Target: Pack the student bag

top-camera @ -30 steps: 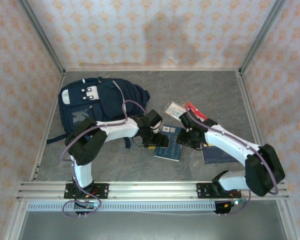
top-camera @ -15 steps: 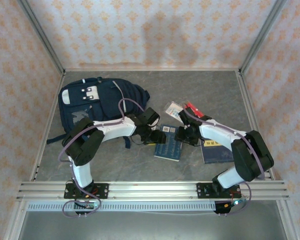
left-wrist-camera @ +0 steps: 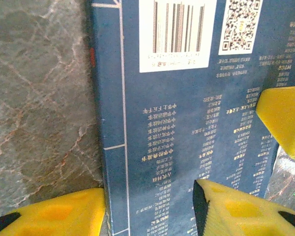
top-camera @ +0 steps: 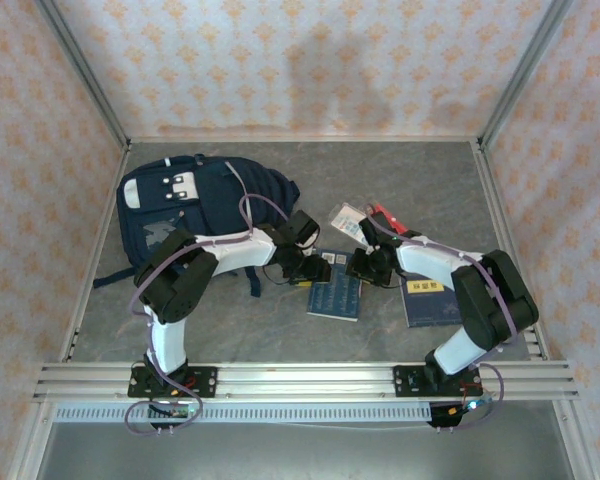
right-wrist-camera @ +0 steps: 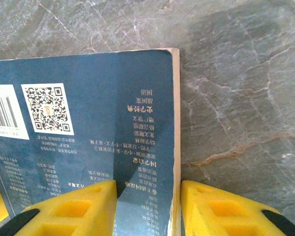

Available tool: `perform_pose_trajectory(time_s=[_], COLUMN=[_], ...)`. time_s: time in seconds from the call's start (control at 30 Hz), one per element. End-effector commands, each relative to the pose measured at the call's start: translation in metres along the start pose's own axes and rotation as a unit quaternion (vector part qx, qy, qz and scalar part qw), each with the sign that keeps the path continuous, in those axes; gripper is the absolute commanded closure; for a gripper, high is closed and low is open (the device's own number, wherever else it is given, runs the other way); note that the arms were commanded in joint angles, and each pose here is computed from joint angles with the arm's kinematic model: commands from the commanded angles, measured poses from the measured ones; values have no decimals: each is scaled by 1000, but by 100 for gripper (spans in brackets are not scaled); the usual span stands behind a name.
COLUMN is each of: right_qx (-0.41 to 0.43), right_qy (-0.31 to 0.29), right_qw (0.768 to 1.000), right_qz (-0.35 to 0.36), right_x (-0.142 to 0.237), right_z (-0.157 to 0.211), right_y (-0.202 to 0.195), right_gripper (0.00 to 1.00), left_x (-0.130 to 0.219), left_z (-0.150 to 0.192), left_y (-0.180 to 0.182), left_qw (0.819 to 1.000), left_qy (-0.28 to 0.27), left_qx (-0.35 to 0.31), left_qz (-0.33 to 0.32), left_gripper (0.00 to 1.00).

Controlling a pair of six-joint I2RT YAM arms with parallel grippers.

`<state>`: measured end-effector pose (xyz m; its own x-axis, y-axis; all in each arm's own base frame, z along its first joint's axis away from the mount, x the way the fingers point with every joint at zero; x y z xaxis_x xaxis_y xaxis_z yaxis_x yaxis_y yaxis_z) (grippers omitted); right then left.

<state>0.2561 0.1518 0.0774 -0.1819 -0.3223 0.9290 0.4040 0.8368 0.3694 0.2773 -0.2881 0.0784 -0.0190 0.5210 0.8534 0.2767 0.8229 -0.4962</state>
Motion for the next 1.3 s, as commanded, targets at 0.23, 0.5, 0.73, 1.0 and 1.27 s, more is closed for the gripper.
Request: perform_pose_trajectory(time_s=[0.23,0.5,0.73,1.0,1.27], right_qx=[10,6,2,0,24], right_qy=[58,45,70,49,42], right_qw=[996,993,990,995,991], right_qz=[-69,-110,-119,-84,-123], right_x=[8,38,27,24,55], right_z=[22,25,26,21,23], right_y=[10,22,25,19,34], right_gripper=[62,67,71,83,89], left_x=[-17,-16,-11,7,48], left_z=[1,5,8,6,8], left_y=[-2,-1,-2,-7,14], left_qw=[1000,1000,1000,1000,1000], left_qy=[10,16,17,6,-23], left_qx=[-2,-9,-14,-27,-8], left_qz=[10,6,7,-1,-15], left_gripper=[51,52,52,52,43])
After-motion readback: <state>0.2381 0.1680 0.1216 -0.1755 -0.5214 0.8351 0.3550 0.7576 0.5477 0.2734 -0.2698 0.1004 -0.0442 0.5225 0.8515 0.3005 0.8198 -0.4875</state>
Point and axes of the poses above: each hand's point on the last joint's axis, 136 mm out from that joint toward the fingers, its own x axis back along the fingers, its own y axis along the line the jaws close on, z = x × y, the point moved 6 cm from there along x, back along the fingers, and after that the axes turned 12 degrees about -x, right-handed, at the moved point
